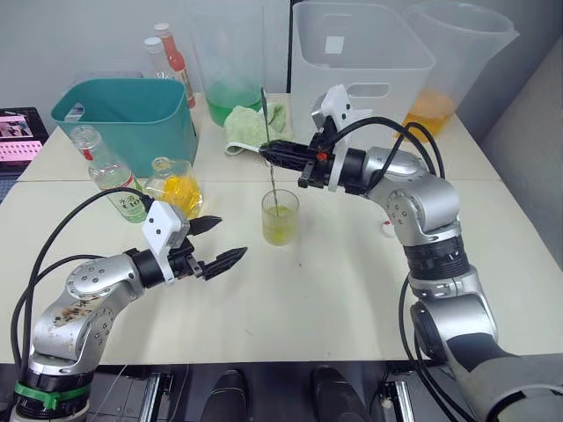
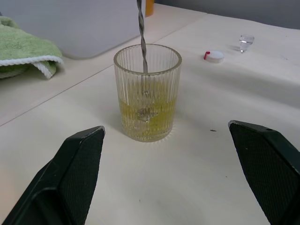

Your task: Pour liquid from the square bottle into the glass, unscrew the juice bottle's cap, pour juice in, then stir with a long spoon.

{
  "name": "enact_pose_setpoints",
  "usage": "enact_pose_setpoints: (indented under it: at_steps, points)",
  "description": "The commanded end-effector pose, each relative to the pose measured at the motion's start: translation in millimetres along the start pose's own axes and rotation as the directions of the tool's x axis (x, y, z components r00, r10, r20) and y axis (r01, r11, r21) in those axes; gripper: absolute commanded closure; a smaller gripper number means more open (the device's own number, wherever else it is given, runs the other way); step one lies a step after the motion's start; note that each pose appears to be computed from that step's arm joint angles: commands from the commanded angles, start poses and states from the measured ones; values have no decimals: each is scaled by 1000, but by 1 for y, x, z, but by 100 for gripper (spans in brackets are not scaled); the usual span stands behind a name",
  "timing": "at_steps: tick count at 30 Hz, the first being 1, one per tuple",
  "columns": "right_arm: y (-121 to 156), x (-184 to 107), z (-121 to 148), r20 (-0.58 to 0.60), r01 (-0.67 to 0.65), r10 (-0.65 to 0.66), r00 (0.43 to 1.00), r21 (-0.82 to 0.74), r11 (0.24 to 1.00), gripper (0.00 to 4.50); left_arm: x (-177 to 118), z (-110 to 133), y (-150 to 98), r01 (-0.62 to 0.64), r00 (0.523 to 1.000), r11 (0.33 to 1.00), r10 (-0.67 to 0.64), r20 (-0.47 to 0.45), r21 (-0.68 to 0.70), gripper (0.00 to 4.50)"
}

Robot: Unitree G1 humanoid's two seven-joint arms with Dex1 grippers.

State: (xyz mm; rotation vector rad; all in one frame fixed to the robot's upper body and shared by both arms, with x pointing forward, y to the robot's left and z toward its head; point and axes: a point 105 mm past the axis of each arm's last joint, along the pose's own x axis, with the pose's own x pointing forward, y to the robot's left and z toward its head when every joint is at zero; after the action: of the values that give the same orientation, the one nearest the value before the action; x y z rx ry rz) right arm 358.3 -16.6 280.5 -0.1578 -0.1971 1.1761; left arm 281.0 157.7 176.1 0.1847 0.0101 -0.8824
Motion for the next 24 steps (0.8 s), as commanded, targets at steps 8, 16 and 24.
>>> enact_pose_setpoints:
  at_steps: [8, 16, 24]
  points:
    - [-4, -8, 19, -10, 10, -12, 1000, -160, 987, 450, 1, 8, -2, 20, 1000, 999, -21, 23, 38, 1]
    - [18, -14, 21, 6, -102, 103, 995, -57, 993, 450, 1, 6, -2, 29, 999, 999, -30, 15, 38, 1]
    - [25, -10, 31, 111, -112, 108, 988, 28, 993, 450, 1, 5, -3, 32, 999, 999, -32, 11, 41, 1]
